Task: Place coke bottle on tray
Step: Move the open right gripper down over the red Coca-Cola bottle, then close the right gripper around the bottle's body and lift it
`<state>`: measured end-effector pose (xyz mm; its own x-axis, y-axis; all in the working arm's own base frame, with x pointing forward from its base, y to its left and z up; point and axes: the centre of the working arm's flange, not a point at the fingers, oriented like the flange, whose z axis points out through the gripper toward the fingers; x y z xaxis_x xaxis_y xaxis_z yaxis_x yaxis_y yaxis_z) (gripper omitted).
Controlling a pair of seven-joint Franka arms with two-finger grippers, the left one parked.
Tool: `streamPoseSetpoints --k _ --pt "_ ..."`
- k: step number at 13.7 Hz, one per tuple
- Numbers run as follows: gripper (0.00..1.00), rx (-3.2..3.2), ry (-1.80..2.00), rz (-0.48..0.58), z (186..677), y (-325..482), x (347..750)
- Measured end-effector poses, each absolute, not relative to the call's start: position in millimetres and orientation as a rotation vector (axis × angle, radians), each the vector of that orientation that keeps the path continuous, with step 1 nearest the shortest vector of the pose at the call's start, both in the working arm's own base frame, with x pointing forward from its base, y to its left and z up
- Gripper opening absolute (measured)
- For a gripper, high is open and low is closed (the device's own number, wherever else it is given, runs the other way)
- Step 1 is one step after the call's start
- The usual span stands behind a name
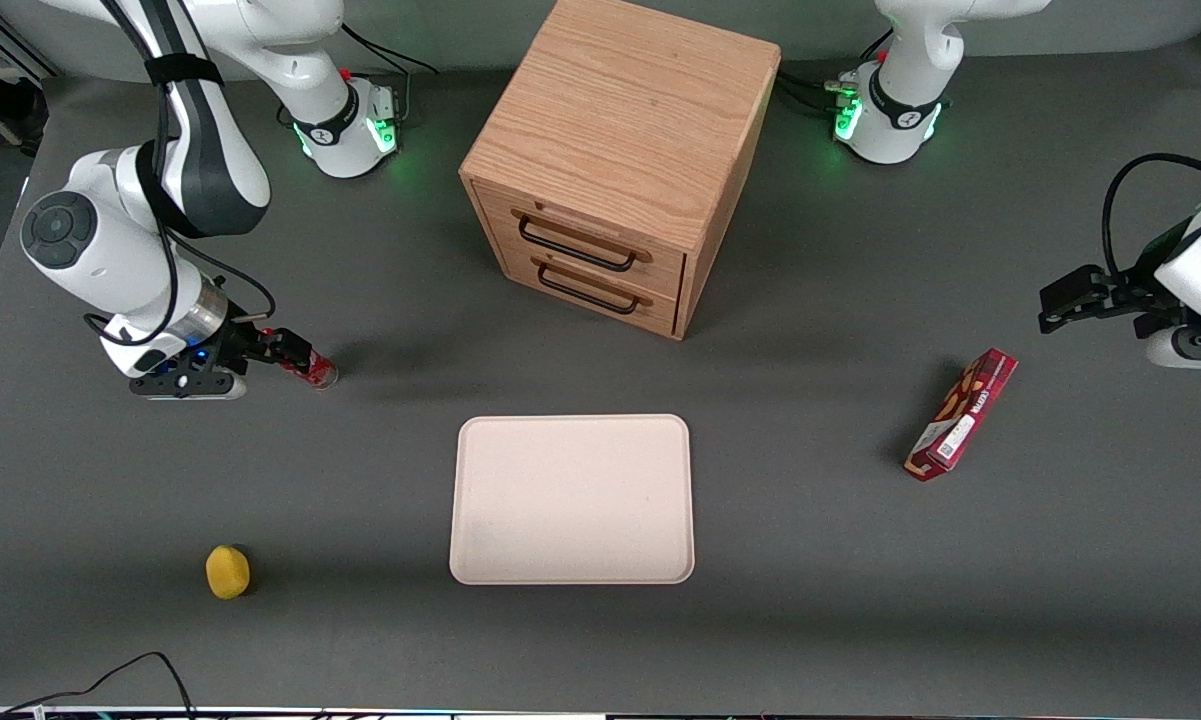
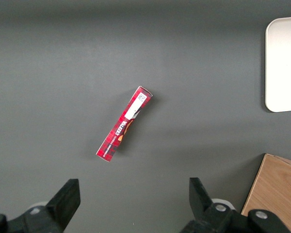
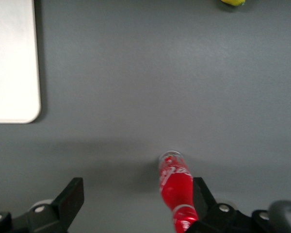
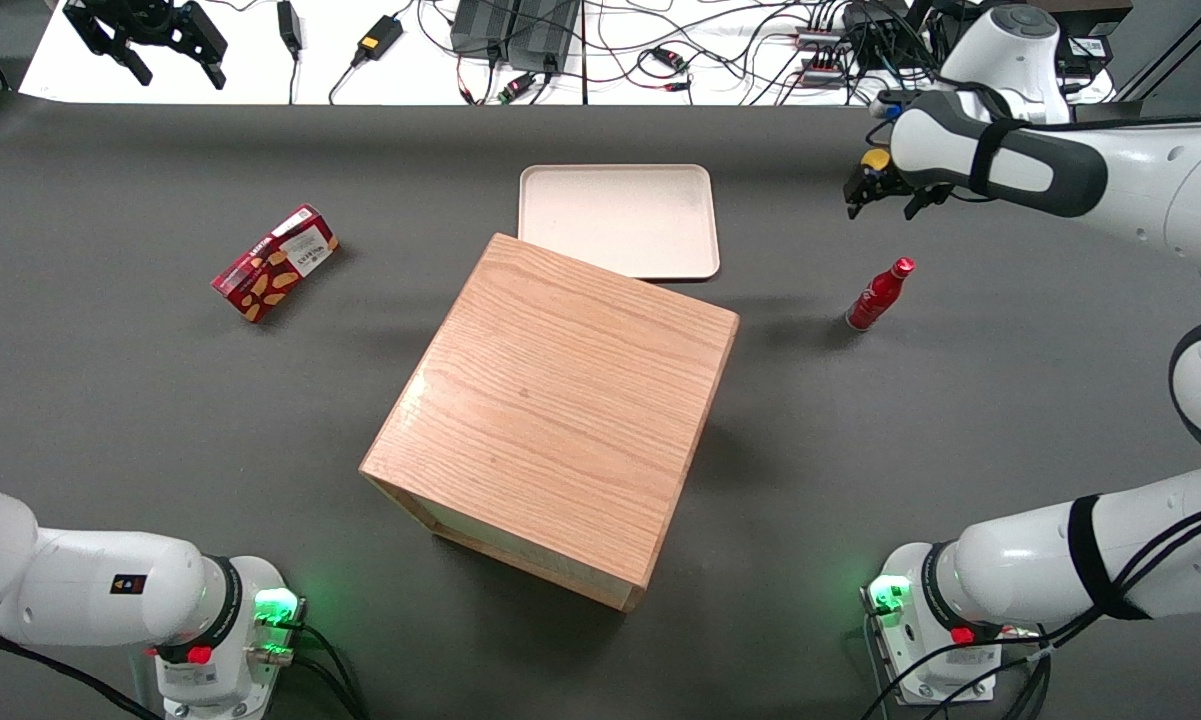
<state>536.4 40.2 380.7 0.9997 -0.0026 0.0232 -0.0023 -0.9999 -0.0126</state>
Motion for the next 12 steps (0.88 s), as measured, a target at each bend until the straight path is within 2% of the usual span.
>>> streamPoseSetpoints --k 4,8,11,12 --pt "0.94 -3.133 -0.003 -0.022 372.0 15.0 523.7" --pt "0.88 -3.133 -0.01 -0.074 349.7 17.2 508.9" --pt "0.88 -3.132 -0.009 -0.103 326.6 16.6 494.8" --pt "0.82 -3.132 -0.009 -0.106 320.5 16.4 490.4"
